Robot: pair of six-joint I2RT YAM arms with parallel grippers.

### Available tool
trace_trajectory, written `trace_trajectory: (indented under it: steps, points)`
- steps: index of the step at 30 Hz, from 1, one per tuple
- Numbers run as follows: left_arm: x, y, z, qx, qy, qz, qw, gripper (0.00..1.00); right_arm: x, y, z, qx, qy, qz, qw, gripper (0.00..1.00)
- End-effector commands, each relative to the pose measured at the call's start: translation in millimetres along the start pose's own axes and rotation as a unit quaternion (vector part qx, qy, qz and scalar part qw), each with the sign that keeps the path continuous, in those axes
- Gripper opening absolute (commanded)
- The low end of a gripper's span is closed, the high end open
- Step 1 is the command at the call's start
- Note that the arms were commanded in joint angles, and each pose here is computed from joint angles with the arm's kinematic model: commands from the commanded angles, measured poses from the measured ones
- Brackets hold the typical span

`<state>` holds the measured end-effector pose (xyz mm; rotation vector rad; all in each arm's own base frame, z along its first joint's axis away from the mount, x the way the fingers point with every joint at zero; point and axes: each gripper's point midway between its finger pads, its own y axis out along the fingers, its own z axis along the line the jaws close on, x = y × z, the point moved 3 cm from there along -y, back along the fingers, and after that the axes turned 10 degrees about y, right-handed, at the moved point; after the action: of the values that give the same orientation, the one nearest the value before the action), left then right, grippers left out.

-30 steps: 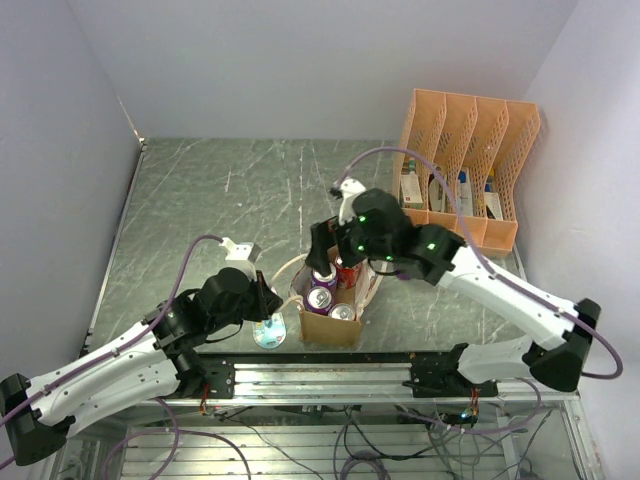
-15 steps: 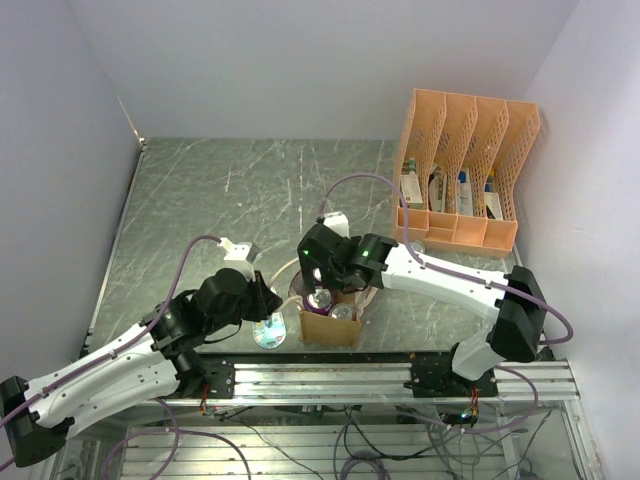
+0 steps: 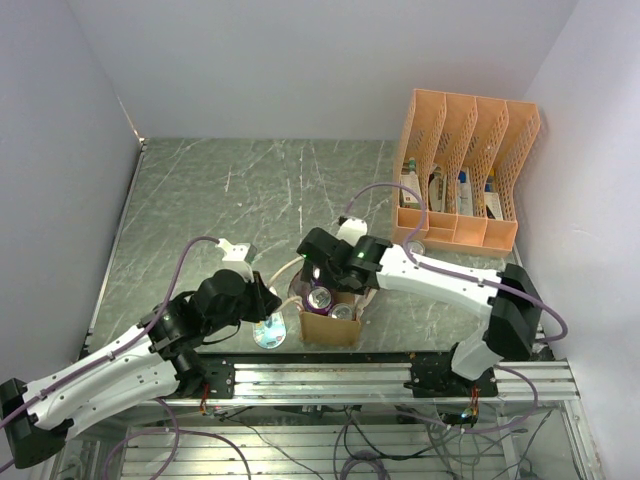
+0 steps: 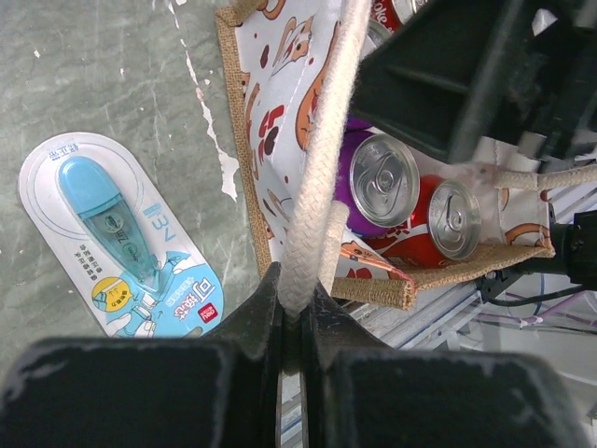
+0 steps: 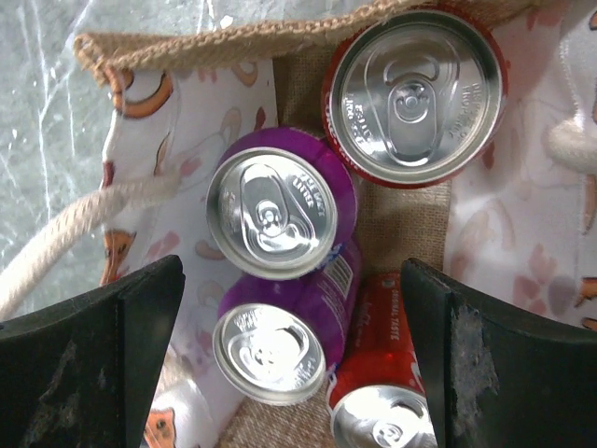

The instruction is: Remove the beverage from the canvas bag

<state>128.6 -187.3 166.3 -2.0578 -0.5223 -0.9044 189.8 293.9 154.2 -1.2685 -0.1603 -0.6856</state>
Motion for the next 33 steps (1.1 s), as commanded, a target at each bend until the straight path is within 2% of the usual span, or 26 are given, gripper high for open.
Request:
trace_trajectory:
  steps: [1, 8, 17, 27, 33]
  points:
    - [-5, -4, 4, 0.002, -0.003, 0.007, 1.000, 0.07, 3, 13, 7, -0.032, 0.044, -0.027, 0.998, 1.00]
    - [-4, -7, 4, 0.003, -0.003, 0.007, 1.000, 0.07, 2, 33, 12, -0.053, 0.043, -0.045, 0.997, 0.99]
    - [-5, -7, 3, 0.000, -0.007, 0.006, 1.000, 0.07, -5, 56, 5, -0.085, 0.036, -0.057, 0.994, 0.89]
    - [-5, -7, 3, 0.000, -0.006, 0.008, 1.000, 0.07, -11, 73, 1, -0.101, 0.010, -0.061, 0.993, 0.89]
    - [-6, -7, 4, 0.000, -0.008, 0.008, 1.000, 0.07, -13, 74, 1, -0.106, 0.001, -0.057, 0.993, 0.80]
